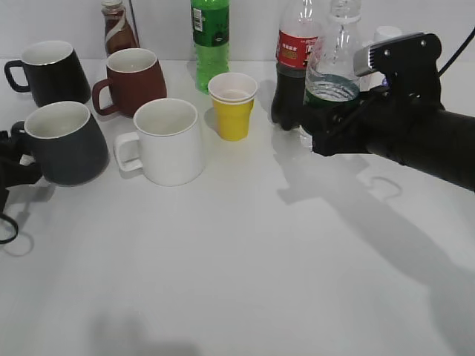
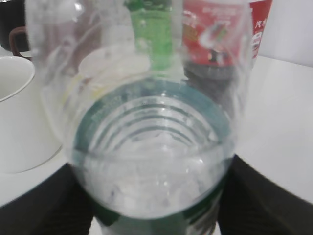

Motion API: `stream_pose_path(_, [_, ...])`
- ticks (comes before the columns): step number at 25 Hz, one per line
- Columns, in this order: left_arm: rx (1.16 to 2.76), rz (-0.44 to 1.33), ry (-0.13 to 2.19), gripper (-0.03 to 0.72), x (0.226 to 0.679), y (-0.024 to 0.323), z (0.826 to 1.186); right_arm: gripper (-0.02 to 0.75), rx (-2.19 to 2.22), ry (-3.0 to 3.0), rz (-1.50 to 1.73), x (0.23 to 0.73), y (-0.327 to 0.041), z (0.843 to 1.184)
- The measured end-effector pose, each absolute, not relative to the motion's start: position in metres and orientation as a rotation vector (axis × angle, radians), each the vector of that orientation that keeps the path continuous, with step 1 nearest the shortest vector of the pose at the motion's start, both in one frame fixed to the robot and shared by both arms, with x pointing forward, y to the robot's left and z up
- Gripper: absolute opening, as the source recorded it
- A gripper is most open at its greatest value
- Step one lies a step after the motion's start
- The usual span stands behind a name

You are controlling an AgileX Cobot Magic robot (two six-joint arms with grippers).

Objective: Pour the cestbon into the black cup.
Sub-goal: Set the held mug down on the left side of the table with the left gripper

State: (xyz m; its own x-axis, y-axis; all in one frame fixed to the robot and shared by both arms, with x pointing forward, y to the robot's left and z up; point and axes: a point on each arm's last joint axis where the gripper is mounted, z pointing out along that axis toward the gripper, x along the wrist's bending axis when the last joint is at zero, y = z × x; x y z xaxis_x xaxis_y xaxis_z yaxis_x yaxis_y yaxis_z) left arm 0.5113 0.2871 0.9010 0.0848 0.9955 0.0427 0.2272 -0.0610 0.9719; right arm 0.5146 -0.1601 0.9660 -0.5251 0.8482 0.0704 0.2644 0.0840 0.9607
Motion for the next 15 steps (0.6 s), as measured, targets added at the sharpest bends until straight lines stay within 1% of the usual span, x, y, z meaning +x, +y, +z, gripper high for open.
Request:
stream_pose_path(5, [1.460,1.063,1.298,0.231,0.500,0.288,0.902,0.477,1.114,1.833,1.454,0.516,-0.161,0.965])
stream_pose_path(15, [1.436,1.079,1.278,0.239,0.486,0.288,0.915,0.477,1.107,1.841,1.461,0.520,-0.158,0.930])
